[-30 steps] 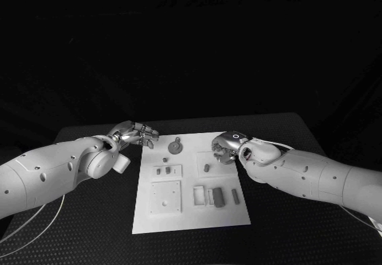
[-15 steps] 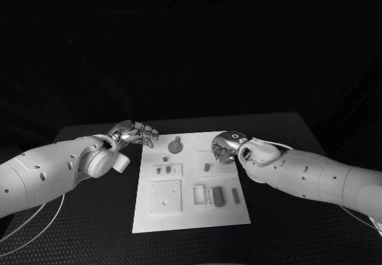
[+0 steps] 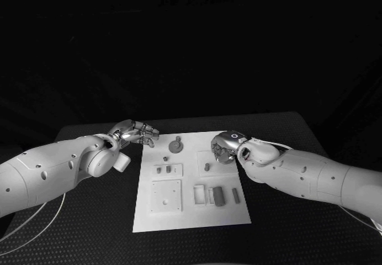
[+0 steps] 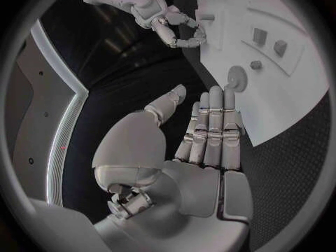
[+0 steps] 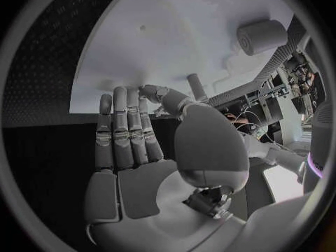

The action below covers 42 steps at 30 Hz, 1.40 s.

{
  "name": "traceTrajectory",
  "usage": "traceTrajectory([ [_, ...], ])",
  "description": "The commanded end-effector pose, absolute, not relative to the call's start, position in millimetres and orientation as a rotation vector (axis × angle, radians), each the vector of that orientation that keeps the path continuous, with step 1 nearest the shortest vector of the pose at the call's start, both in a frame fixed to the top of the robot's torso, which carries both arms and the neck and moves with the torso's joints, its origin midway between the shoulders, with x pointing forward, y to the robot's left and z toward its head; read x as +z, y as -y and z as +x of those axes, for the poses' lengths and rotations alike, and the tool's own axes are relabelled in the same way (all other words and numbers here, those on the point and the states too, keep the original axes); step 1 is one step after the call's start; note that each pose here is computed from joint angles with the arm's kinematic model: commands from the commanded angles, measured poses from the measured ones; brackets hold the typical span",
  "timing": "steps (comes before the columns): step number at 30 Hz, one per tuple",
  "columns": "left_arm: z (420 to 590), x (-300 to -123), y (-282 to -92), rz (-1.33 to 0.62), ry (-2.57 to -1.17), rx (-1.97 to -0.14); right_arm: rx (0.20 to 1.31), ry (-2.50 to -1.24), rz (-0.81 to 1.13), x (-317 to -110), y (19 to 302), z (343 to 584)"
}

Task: Assemble the parts on the task board

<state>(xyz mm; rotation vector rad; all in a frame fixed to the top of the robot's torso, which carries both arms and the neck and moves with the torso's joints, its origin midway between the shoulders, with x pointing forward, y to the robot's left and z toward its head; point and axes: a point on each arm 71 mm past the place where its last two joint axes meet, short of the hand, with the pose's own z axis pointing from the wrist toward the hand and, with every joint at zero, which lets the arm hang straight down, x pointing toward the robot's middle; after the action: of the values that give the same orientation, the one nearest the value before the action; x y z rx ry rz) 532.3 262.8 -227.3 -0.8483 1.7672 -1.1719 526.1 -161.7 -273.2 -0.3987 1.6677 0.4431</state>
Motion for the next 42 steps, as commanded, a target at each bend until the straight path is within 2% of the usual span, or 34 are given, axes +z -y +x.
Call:
traceTrajectory([
  [1, 532.5, -225.9, -260.6, -0.837, -1.771, -1.188, 0.441, -1.682, -0.434, -276.9, 156.7, 524.2],
  [16, 532.4, -226.1, -259.8, -0.835, -1.776, -1.19, 0.418, -1.697, -0.473, -281.9, 153.6, 522.1],
  [23, 532.4, -226.1, -259.8, -0.833, -1.776, -1.189, 0.392, -1.668, -0.482, -280.9, 155.0, 522.1],
  [42, 532.3, -226.0, -260.3, -0.829, -1.776, -1.188, 0.413, -1.619, -0.468, -278.3, 153.4, 517.6],
])
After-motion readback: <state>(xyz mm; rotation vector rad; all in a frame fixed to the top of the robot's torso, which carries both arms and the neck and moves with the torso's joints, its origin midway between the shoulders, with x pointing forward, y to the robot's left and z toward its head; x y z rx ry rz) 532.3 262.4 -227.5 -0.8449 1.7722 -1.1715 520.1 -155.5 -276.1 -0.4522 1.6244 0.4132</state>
